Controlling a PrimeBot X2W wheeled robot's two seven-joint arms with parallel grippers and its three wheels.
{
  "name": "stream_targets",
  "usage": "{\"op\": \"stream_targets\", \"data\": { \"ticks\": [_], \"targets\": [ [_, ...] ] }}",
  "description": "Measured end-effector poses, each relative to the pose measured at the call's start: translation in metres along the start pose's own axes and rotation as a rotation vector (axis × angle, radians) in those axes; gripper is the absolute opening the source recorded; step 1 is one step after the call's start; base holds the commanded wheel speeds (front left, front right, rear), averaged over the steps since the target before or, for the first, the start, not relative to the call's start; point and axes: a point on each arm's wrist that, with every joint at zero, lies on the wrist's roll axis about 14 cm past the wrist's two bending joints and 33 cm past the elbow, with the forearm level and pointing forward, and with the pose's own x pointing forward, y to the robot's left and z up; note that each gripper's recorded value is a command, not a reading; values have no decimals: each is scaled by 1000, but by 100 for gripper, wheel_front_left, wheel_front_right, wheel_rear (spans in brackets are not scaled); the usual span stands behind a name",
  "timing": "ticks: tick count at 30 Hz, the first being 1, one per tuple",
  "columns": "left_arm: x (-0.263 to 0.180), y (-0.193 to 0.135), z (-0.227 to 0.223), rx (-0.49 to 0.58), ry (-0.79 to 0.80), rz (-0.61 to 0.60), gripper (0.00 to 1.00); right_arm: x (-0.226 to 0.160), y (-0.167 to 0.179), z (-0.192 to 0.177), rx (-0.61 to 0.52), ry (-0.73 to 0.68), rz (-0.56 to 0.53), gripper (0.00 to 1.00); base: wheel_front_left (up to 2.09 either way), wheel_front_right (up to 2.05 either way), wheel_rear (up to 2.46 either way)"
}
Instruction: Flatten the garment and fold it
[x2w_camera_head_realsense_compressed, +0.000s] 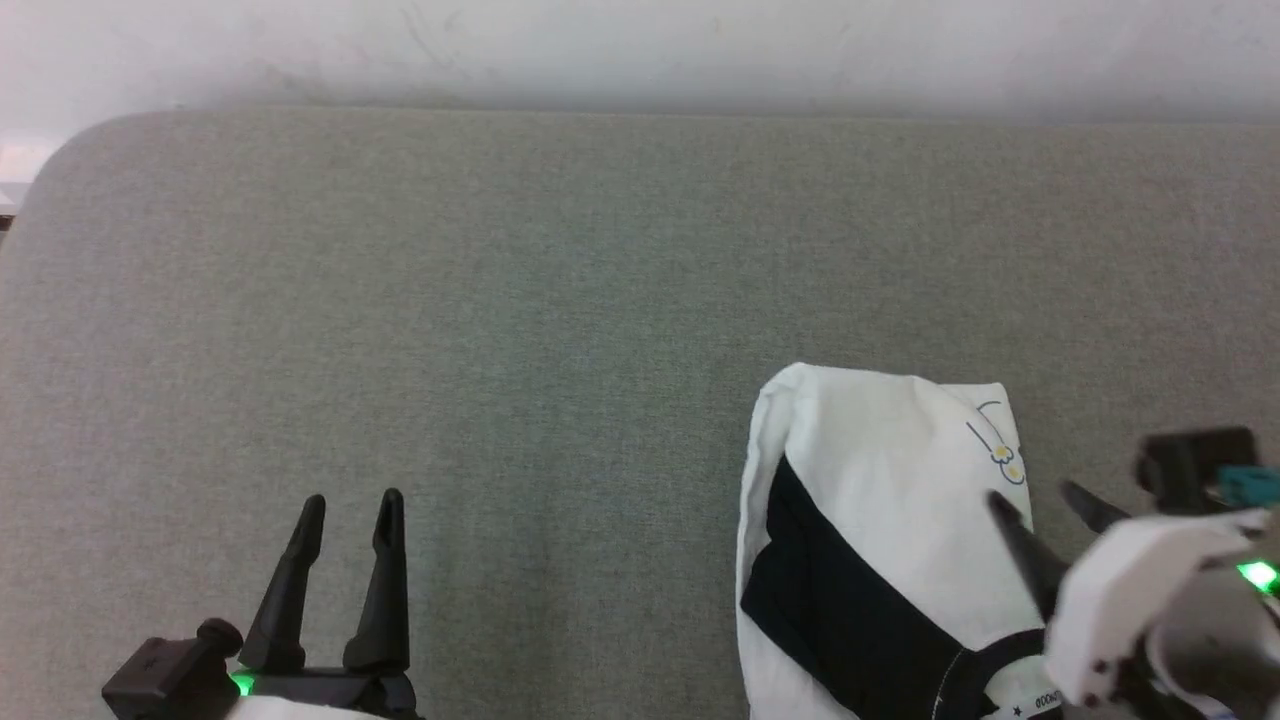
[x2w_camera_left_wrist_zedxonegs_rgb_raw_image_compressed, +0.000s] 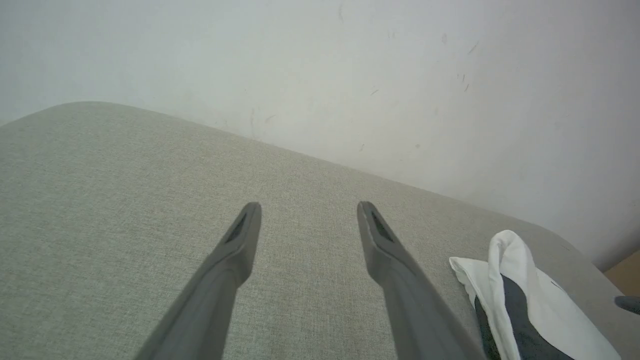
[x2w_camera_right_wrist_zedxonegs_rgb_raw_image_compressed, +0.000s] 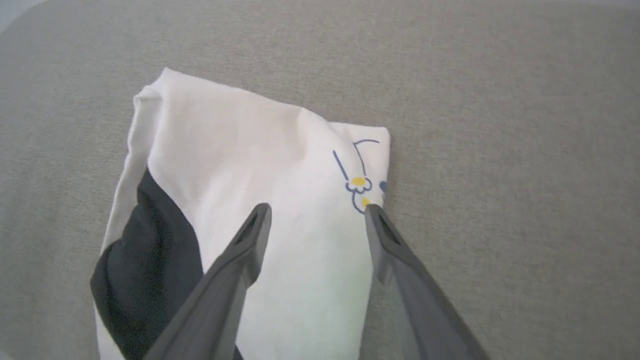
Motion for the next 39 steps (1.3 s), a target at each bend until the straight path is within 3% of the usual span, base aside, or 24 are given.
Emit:
{"op": "stream_targets", "data": {
  "ticks": [4, 8, 19, 20, 21, 22, 23, 30, 39],
  "targets": [
    [5, -2, -6, 1, 21, -10, 100, -12, -33, -25, 65, 62, -89, 100, 0, 0, 0],
    [9, -3, -10, 3, 36, -18, 100, -13, -42, -50, 124, 124, -104, 100, 0, 0, 0],
    [7, 4, -2, 27, 31, -4, 100, 16, -19, -78, 206, 160, -3, 100, 0, 0, 0],
    [7, 4, -1, 28, 29, -4, 100, 18, -18, -79, 211, 163, 4, 86, 0, 0, 0],
    [6, 4, 0, 28, 26, -5, 100, 20, -17, -79, 215, 164, 9, 36, 0, 0, 0],
    [6, 3, 1, 27, 25, -6, 100, 21, -17, -80, 225, 162, 11, 5, 0, 0, 0],
    [5, 3, 1, 27, 26, -6, 100, 22, -17, -80, 234, 160, 12, 0, 0, 0, 0],
    [7, -6, 1, 17, 25, -35, 100, 26, -21, -72, 216, 108, -12, 0, 0, 0, 0],
    [20, -25, -7, 16, 50, -108, 100, 17, -71, -6, 70, -29, -173, 0, 0, 0, 0]
  ]
}}
